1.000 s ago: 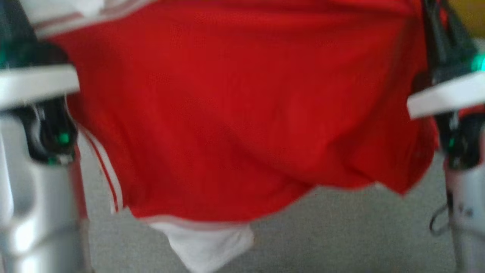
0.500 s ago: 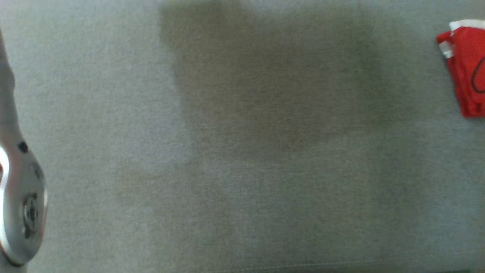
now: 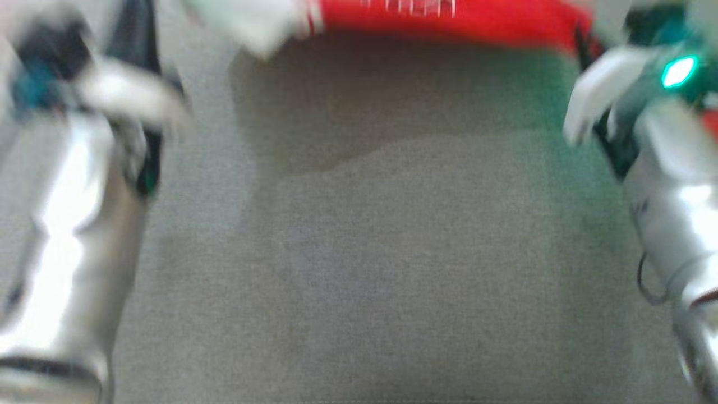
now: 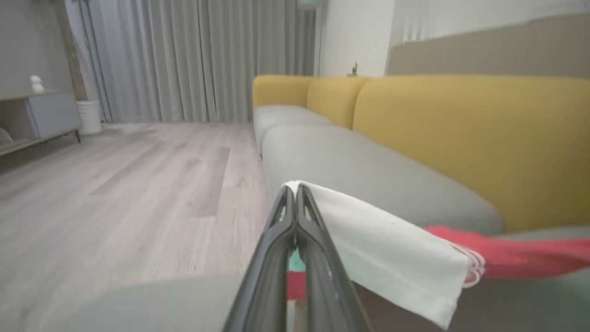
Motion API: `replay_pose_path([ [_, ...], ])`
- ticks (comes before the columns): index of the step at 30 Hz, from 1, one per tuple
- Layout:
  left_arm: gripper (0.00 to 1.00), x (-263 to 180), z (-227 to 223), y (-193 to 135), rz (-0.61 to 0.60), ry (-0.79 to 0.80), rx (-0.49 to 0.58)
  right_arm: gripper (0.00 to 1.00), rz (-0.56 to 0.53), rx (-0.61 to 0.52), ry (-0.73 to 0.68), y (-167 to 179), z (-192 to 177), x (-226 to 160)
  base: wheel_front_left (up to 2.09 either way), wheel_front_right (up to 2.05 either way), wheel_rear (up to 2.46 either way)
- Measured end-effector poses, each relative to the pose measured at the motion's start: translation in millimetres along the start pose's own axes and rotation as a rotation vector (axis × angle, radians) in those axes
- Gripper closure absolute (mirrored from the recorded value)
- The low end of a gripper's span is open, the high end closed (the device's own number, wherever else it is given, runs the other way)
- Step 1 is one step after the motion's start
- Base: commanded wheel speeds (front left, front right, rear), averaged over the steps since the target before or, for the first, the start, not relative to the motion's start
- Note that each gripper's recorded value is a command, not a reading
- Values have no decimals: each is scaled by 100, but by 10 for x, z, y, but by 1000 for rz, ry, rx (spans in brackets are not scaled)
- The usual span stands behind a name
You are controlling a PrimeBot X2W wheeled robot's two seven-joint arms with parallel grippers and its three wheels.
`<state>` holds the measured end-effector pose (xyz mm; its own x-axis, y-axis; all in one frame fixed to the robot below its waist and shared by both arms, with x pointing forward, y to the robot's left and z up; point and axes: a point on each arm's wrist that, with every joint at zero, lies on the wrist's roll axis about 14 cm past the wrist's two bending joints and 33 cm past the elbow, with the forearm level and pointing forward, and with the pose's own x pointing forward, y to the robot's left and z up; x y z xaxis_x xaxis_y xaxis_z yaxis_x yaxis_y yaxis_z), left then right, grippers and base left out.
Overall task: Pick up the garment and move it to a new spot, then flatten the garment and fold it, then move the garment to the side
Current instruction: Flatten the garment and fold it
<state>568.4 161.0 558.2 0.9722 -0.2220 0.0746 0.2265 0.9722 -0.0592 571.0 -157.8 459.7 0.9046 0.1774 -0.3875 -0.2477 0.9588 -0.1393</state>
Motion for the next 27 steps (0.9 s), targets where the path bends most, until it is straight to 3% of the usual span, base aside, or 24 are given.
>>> replay_pose_path([
  [4,100,-619,-618,25,-22,176,50,100,27,-26,139,108,-398,-220,0,0,0],
  [9,100,-1238,-921,-63,-83,288,93,100,50,-74,243,141,-637,-527,0,0,0],
  [21,100,-2439,-1042,-356,-210,517,69,100,159,-71,399,233,-938,-1210,0,0,0],
  [27,100,-2727,-955,-529,-230,562,31,100,220,-41,499,261,-1125,-1432,0,0,0],
])
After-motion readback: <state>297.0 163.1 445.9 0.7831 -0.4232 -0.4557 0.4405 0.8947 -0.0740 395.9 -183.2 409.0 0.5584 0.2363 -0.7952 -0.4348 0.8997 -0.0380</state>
